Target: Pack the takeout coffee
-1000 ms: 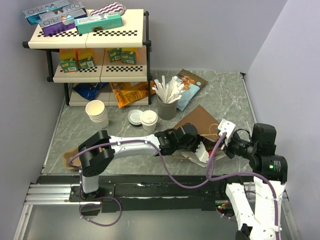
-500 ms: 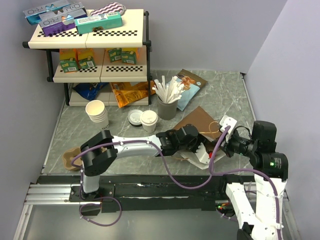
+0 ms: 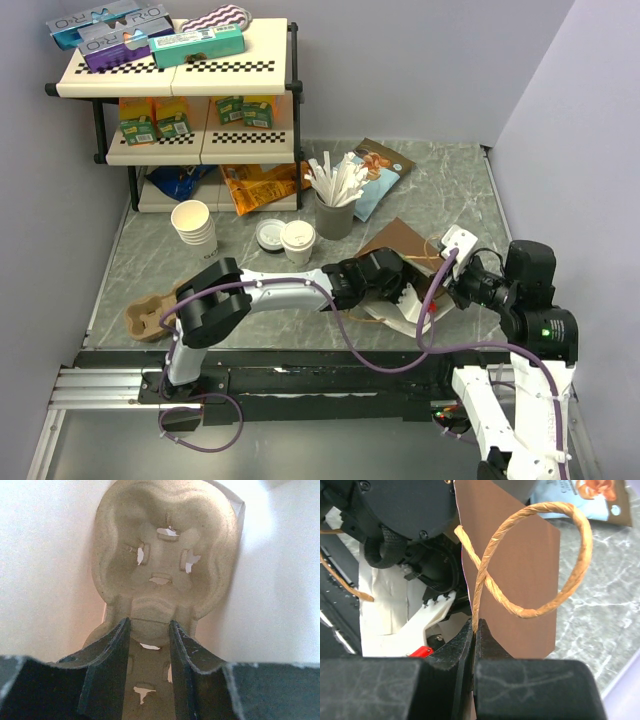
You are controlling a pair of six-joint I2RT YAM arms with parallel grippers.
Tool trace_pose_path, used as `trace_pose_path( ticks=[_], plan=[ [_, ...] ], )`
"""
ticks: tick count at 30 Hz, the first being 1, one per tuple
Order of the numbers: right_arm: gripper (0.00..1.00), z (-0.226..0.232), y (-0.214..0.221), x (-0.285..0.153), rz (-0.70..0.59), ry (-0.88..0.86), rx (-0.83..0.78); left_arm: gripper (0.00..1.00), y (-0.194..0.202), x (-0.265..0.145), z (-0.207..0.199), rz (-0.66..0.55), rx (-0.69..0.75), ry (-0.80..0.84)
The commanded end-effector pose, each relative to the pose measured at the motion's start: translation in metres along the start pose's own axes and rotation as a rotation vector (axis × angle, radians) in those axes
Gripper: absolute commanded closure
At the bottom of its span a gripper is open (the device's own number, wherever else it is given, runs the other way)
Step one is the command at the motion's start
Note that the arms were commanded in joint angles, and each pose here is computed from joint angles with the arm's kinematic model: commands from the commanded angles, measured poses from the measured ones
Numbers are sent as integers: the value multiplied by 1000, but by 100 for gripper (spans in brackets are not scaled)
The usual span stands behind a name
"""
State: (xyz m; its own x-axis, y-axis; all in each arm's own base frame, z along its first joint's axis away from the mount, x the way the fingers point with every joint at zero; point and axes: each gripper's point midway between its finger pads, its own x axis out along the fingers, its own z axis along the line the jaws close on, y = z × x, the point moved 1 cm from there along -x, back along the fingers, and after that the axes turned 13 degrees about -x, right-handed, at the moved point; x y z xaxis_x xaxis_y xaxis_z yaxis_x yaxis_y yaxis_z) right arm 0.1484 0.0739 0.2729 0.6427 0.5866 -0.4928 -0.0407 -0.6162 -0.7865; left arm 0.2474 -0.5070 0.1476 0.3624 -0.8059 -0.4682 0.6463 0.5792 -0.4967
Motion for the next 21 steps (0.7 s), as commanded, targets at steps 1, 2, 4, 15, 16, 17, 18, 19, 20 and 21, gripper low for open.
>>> trace_pose_path(
  ticks=[1, 2, 4, 15, 16, 17, 18, 19, 20, 21],
  plan=[
    [100, -14, -6, -3, -4, 64, -34, 99, -27, -17, 30, -126, -27, -71],
    [100, -13, -6, -2, -7, 55, -35, 99, -27, -17, 28, -129, -29, -67],
    [100, -12, -7, 1, -14, 31, -33, 99, -26, -14, 26, -132, -27, -57],
    [100, -7, -16, 7, -45, -28, 25, 99, -13, -2, 21, -113, -40, -95],
    [100, -8, -16, 7, -42, -20, 23, 99, -12, -1, 20, -112, -42, -93],
    [96, -13, -16, 6, -32, 5, 17, 99, -12, -1, 20, -113, -44, -94],
    [81, -16, -16, 6, -32, 21, 17, 99, -12, -1, 20, -110, -45, -95],
    [78, -18, -17, 7, -33, 34, 31, 99, -11, -1, 19, -110, -48, -94],
    [75, -22, -18, 8, -40, 48, 25, 99, -12, 0, 20, -110, -48, -94],
    [68, -23, -17, 9, -39, 49, 31, 99, -10, 0, 18, -105, -50, -90]
  ],
)
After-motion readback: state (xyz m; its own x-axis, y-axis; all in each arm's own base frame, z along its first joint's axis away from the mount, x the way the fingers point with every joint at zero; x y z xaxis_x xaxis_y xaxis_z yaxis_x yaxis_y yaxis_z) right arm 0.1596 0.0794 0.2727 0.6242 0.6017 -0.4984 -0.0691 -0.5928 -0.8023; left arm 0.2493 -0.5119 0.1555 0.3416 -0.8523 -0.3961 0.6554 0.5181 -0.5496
